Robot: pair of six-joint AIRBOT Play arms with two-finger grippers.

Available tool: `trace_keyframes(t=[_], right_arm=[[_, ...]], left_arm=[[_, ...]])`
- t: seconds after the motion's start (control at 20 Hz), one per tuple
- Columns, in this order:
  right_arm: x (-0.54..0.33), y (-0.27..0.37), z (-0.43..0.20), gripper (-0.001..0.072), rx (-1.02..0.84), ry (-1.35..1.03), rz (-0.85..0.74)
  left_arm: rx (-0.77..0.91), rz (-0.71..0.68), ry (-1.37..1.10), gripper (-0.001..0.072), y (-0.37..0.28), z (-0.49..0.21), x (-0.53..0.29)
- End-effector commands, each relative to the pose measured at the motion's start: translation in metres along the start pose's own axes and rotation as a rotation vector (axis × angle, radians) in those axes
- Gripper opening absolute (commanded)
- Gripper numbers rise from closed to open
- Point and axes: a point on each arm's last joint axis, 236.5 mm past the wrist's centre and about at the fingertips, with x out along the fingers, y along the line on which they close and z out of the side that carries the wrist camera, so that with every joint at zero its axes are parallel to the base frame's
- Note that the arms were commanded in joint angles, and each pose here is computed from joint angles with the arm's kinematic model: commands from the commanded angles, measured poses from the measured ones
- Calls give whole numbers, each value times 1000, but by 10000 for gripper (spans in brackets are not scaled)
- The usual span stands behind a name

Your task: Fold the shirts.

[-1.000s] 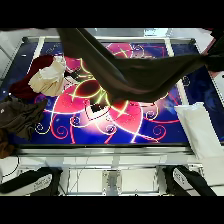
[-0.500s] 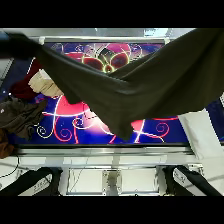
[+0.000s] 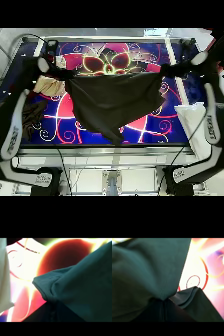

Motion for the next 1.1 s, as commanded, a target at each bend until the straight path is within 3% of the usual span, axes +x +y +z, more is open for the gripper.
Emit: trace_keyframes(t=[0.0, 0.05, 0.1, 0.3, 0.45, 0.55, 0.8, 1.05], right_arm=[[65, -21, -20, 170, 45, 46, -49], [65, -22, -12, 363, 43, 16, -53], [60, -25, -4, 398, 46, -17, -58], [5, -67, 13, 398, -8, -21, -193], [-69, -121, 11, 398, 4, -13, -350], [-123, -148, 9, 398, 49, -52, -399], [-204, -191, -27, 398, 121, -46, -385], [-219, -180, -41, 397, 233, -146, -113]], left_arm=[[-122, -71, -139, 544, -12, 24, 47], [-135, -81, -182, 696, -12, 39, 40], [-126, -77, -206, 692, -10, 53, 30], [-15, 52, -187, 691, 32, 93, -51], [93, 270, -106, 691, 88, 80, -135], [77, 299, -102, 691, 107, 68, -183], [-113, 49, 7, 691, 74, -32, -195], [-652, -112, 117, 690, 18, -191, -118]])
